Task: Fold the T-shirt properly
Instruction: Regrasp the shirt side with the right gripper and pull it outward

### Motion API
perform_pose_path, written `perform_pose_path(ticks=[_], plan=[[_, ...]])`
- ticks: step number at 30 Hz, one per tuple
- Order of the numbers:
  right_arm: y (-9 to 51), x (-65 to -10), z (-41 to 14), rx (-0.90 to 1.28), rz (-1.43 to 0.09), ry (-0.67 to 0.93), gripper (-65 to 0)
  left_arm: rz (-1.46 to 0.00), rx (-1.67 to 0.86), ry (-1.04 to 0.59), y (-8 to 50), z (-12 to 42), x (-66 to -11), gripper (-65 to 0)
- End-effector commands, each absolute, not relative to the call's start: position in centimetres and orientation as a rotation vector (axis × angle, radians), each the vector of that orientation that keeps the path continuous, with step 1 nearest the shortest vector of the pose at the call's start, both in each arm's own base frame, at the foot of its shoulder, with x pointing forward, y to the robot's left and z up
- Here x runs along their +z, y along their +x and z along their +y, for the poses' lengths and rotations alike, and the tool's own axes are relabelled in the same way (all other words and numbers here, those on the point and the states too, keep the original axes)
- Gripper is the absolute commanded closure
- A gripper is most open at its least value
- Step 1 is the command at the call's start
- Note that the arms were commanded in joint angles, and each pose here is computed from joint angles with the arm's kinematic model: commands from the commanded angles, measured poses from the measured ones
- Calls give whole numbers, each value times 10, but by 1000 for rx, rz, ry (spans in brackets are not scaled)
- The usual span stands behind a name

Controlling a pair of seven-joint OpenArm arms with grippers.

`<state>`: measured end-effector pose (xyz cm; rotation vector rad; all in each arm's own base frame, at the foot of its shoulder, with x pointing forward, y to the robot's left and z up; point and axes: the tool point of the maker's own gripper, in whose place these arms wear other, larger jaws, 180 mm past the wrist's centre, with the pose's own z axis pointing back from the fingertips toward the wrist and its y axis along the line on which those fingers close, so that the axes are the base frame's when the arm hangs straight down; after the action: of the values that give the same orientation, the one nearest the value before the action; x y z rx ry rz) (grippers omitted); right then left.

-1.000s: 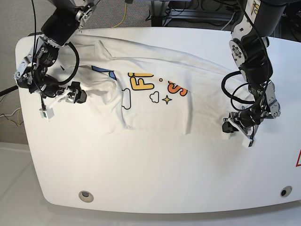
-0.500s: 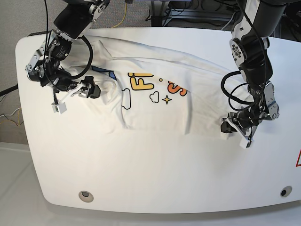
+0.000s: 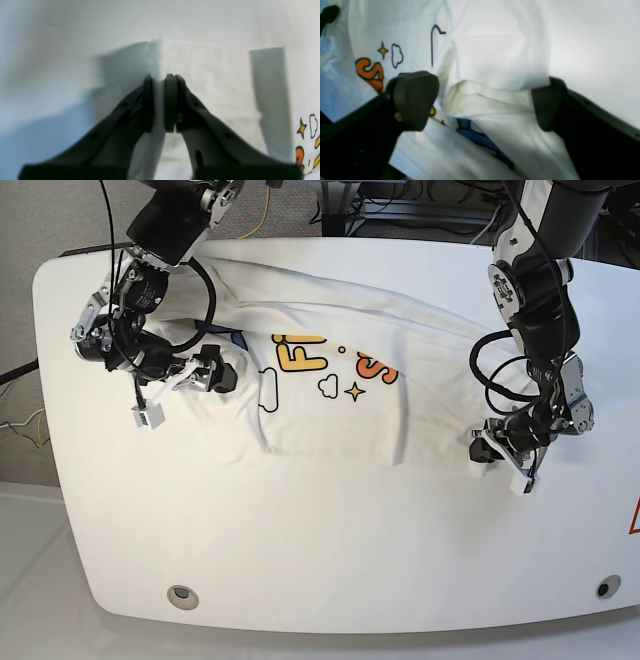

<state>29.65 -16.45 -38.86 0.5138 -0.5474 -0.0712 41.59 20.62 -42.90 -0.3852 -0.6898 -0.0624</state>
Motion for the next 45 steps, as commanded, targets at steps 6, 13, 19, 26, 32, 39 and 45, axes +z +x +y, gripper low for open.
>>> perform_pose_path(ticks=[6, 13, 19, 26, 32, 39, 45], plan=[[312, -374, -158, -42, -607, 526, -588, -541, -104, -331, 388, 210, -455, -69], [314, -383, -148, -41, -591, 556, -588, -538, -103, -330, 386, 210, -456, -69], [321, -387, -146, -62, -607, 578, -588, -538, -103, -330, 386, 210, -456, -69], [322, -397, -135, -65, -590, 613, -588, -527, -94, -307, 379, 225, -459, -69], [325, -399, -127, -42, -593, 618, -587, -527, -94, -307, 379, 225, -459, -69], [321, -400, -115, -10, -583, 628, -573, -527, -94, -305, 379, 226, -459, -69], [322, -402, -118, -17, -591, 621, -404, -527, -94, -305, 379, 226, -459, -69]])
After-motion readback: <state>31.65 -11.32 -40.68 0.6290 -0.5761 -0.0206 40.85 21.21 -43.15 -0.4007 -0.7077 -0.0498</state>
